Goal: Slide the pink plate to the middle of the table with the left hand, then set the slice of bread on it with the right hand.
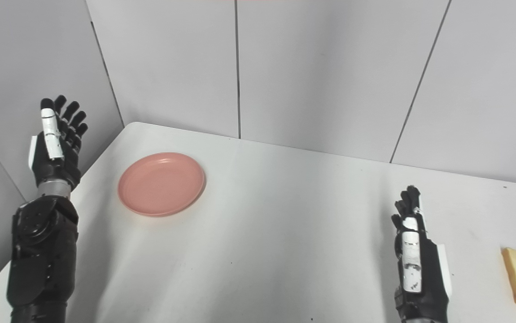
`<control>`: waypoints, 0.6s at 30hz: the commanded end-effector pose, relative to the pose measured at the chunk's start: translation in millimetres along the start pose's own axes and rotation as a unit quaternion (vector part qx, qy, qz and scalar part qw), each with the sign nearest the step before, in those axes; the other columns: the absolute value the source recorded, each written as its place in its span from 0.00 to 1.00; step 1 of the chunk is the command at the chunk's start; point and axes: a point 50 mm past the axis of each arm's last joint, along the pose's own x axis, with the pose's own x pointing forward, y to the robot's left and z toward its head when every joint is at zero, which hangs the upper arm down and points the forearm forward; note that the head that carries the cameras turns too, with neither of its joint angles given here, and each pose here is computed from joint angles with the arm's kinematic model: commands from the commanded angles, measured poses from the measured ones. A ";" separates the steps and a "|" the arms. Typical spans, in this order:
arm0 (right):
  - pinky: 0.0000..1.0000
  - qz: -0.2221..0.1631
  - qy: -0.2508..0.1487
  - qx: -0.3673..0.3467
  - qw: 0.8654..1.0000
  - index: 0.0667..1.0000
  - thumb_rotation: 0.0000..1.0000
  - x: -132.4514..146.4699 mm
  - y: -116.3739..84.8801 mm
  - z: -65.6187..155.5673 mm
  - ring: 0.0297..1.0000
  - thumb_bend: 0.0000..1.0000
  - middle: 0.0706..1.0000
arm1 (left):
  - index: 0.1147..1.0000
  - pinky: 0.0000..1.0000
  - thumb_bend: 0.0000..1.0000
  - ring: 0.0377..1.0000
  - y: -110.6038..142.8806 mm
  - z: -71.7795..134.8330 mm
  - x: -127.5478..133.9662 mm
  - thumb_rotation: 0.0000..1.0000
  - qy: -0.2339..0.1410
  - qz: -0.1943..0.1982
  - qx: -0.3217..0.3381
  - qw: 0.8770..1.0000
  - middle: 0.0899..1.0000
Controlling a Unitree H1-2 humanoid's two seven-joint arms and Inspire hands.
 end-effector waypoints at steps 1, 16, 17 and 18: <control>1.00 0.006 -0.032 0.004 0.999 1.00 1.00 5.2 3.0 15.8 1.00 0.44 1.00 | 0.90 0.93 0.70 0.91 1.3 18.0 9.3 0.98 -0.042 0.001 0.003 0.999 0.91; 1.00 0.008 -0.032 -0.005 0.999 1.00 1.00 6.0 2.7 16.4 1.00 0.46 1.00 | 0.93 0.98 0.69 0.94 16.8 -23.6 14.6 0.98 0.024 0.011 -0.009 1.000 0.93; 1.00 0.009 -0.033 -0.004 0.999 1.00 1.00 6.0 2.7 16.5 1.00 0.46 1.00 | 0.93 0.96 0.68 0.94 17.1 -25.6 14.6 0.98 0.027 0.012 -0.008 1.000 0.93; 1.00 0.011 -0.035 -0.003 0.999 1.00 1.00 6.3 2.6 16.3 1.00 0.46 1.00 | 0.93 0.96 0.68 0.94 17.6 -29.3 14.6 0.98 0.030 0.014 -0.005 0.999 0.93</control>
